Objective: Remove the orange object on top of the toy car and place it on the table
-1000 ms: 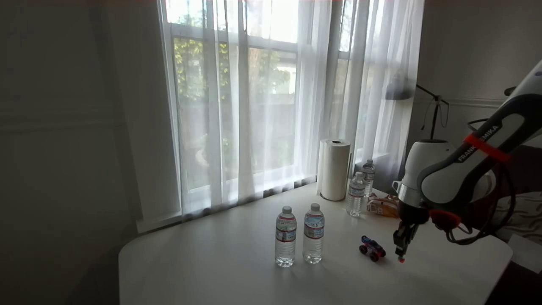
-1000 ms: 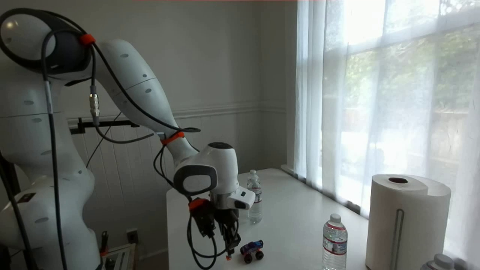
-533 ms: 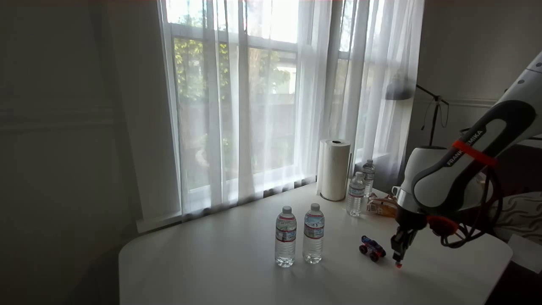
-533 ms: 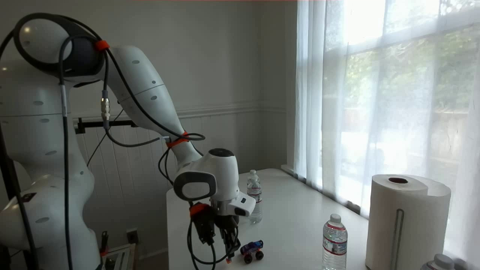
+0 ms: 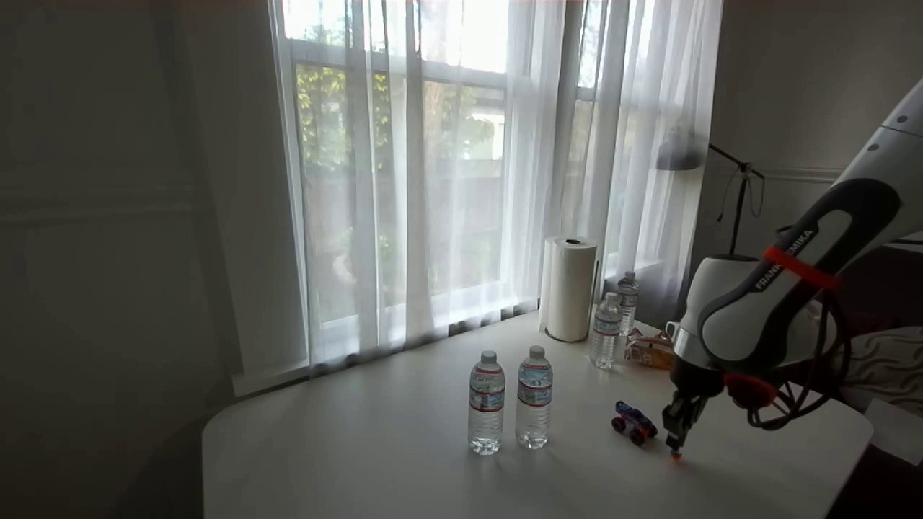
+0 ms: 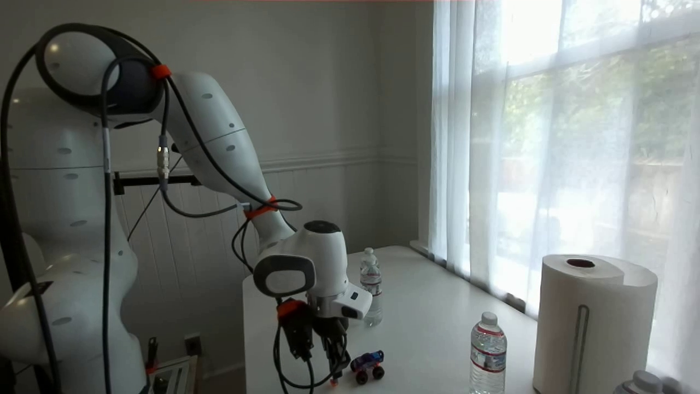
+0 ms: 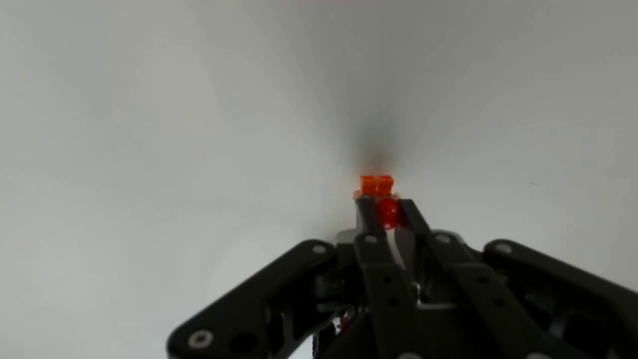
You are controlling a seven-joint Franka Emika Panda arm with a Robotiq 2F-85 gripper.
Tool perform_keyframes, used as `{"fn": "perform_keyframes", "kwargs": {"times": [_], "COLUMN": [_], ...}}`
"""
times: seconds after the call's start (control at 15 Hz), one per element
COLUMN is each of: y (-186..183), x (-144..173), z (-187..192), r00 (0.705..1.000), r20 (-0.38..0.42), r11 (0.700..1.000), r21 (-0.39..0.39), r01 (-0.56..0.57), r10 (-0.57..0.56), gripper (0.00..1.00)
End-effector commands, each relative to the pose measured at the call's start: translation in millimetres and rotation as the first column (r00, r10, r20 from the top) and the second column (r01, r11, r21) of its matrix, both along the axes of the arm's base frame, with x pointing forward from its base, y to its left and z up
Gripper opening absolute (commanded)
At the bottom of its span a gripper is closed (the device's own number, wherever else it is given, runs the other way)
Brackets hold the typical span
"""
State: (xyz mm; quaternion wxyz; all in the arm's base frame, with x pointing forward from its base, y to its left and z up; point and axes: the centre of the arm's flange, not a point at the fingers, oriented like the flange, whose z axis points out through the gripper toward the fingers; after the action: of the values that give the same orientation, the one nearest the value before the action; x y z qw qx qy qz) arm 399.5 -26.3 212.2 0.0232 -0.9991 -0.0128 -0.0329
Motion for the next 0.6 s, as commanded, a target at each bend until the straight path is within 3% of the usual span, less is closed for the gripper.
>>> {"fn": "perform_keyframes", "kwargs": {"times": [0.0,0.33,0.4,0.53], "y": [2.4,2.2,2.2,1.9], "x": [0.5,1.4,1.4,2.2], "z": [-5.4,-8.0,-8.5,-8.2], "r00": [1.000,1.000,0.999,0.999], "r20": [0.011,0.017,0.018,0.021], "r11": [1.000,1.000,0.999,0.999], "r21": [-0.008,-0.015,-0.018,-0.020], "r01": [0.015,0.027,0.032,0.042], "r10": [-0.015,-0.026,-0.032,-0.042], "gripper": [0.03,0.03,0.39,0.46]}}
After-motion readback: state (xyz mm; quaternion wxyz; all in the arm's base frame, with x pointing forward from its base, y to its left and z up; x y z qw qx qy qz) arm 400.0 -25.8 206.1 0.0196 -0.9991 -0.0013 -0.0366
